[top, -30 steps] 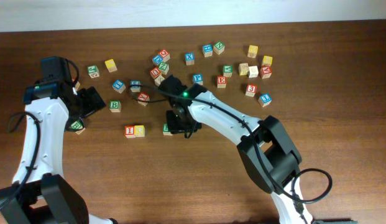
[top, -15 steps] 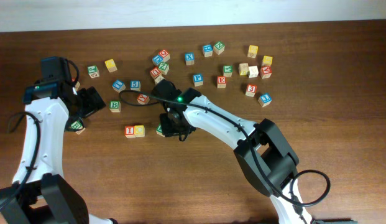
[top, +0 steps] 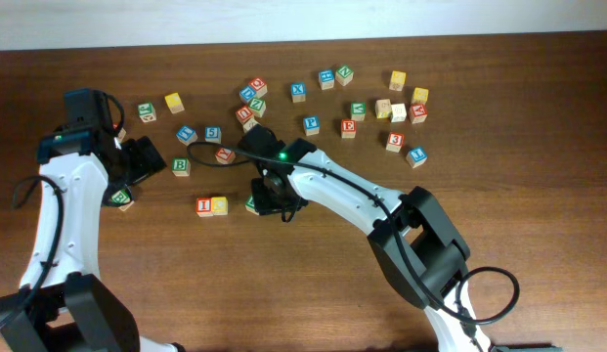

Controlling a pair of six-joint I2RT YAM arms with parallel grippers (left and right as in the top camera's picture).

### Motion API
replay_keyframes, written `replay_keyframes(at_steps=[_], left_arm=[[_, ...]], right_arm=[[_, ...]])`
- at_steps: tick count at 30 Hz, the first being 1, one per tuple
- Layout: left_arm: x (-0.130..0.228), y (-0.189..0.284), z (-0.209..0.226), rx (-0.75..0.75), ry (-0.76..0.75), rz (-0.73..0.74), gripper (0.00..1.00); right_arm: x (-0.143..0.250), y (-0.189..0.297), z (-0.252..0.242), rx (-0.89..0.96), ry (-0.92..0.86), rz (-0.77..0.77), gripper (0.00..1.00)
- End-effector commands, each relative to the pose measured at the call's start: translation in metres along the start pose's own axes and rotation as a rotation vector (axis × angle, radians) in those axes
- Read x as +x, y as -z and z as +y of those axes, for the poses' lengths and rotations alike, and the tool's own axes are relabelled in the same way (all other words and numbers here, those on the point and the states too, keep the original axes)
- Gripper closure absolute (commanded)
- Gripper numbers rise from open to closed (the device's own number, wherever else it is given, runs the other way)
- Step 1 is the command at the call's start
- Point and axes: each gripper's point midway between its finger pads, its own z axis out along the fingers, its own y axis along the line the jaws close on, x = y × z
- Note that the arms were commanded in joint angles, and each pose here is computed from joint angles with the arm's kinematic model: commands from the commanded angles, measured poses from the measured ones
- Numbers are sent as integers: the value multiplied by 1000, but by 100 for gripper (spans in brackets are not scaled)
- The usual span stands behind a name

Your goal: Spell out ICRA

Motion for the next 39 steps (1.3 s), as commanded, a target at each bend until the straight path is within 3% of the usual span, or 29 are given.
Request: replay_keyframes(at_steps=[1,39], left_arm=[[-1,2,0,7,9,-2,1],[-1,2,0,7,9,-2,1]], right_arm=[[6,-10,-2,13,-5,22,62],[-25,-7,-11,58,-8,-111,63]])
